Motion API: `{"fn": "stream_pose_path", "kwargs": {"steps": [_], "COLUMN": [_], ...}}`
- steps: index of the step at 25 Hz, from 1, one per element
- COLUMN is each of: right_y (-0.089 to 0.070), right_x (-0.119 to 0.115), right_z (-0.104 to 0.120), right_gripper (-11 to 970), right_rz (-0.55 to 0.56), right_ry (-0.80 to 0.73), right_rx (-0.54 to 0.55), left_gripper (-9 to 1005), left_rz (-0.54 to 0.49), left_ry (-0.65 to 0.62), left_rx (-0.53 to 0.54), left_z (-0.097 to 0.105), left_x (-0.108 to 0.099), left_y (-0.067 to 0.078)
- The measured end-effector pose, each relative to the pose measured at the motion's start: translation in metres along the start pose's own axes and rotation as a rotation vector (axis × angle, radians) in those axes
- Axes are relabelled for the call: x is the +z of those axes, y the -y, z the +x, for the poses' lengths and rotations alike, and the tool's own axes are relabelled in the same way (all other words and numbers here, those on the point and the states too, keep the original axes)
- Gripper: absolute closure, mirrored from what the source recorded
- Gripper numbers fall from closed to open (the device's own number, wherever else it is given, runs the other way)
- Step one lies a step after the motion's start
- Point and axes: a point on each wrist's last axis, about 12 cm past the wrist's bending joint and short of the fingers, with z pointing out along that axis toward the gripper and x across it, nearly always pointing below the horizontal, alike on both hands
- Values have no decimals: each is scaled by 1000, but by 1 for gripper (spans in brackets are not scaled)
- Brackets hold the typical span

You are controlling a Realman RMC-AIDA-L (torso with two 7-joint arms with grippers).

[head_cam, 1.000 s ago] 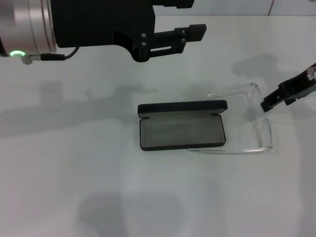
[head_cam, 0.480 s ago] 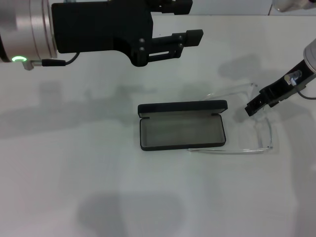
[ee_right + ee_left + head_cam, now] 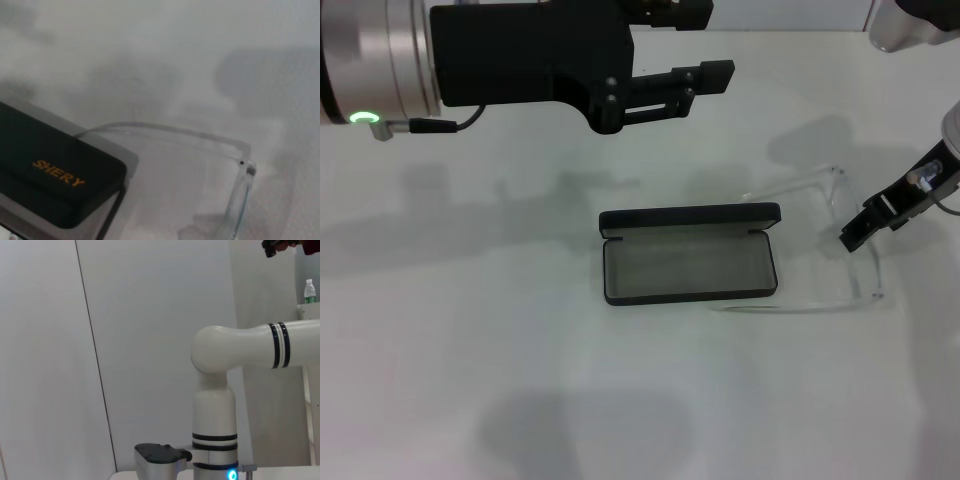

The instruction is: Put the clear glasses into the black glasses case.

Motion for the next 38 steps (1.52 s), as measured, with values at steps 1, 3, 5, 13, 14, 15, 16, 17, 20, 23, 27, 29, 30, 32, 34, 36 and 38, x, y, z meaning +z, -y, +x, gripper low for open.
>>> {"fn": "stream_pose_path", "kwargs": {"steps": [1,3,5,13,14,15,16,17,20,23,27,29,30,32,34,36,38], "right_y": [1,2,4,11,11,12,12,12,13,14,16,16,17,18,20,22,27], "right_x": [0,-1,-2,-6,-6,-6,-6,-6,-5,-5,-4,-3,-3,-3,-2,-1,-3], "right_z": [0,0,0,4,4,5,5,5,6,6,7,7,7,7,10,12,16], "right_gripper": [292,293,294,337,379,420,462,503,555,608,684,725,746,756,767,777,804], "right_rz": [7,20,23,30,30,30,31,32,36,40,44,45,46,49,53,59,69], "right_ry": [1,4,7,38,39,39,39,39,40,46,52,54,55,57,58,66,76], "right_rx": [-1,-2,1,11,11,10,8,5,-3,-11,-20,-25,-27,-31,-38,-49,-50], "left_gripper": [469,469,469,469,469,469,469,469,468,468,468,468,468,468,468,469,469], "left_rz": [0,-1,-2,-2,-2,-1,-1,-1,1,2,3,3,3,4,4,5,4], "left_ry": [0,-1,-1,0,1,1,1,1,1,1,0,0,0,0,0,1,1], "left_rx": [-1,-1,-1,-5,-4,-3,-3,-3,-5,-11,-16,-17,-17,-17,-19,-21,-23], "left_z": [0,0,0,0,0,-1,-1,-1,0,1,3,3,3,3,3,3,2], "left_x": [0,0,0,0,1,1,1,1,2,2,2,2,2,2,2,2,2], "left_y": [0,0,0,-1,-1,-1,-1,-1,-1,-2,-2,-2,-2,-2,-2,-2,-2]}}
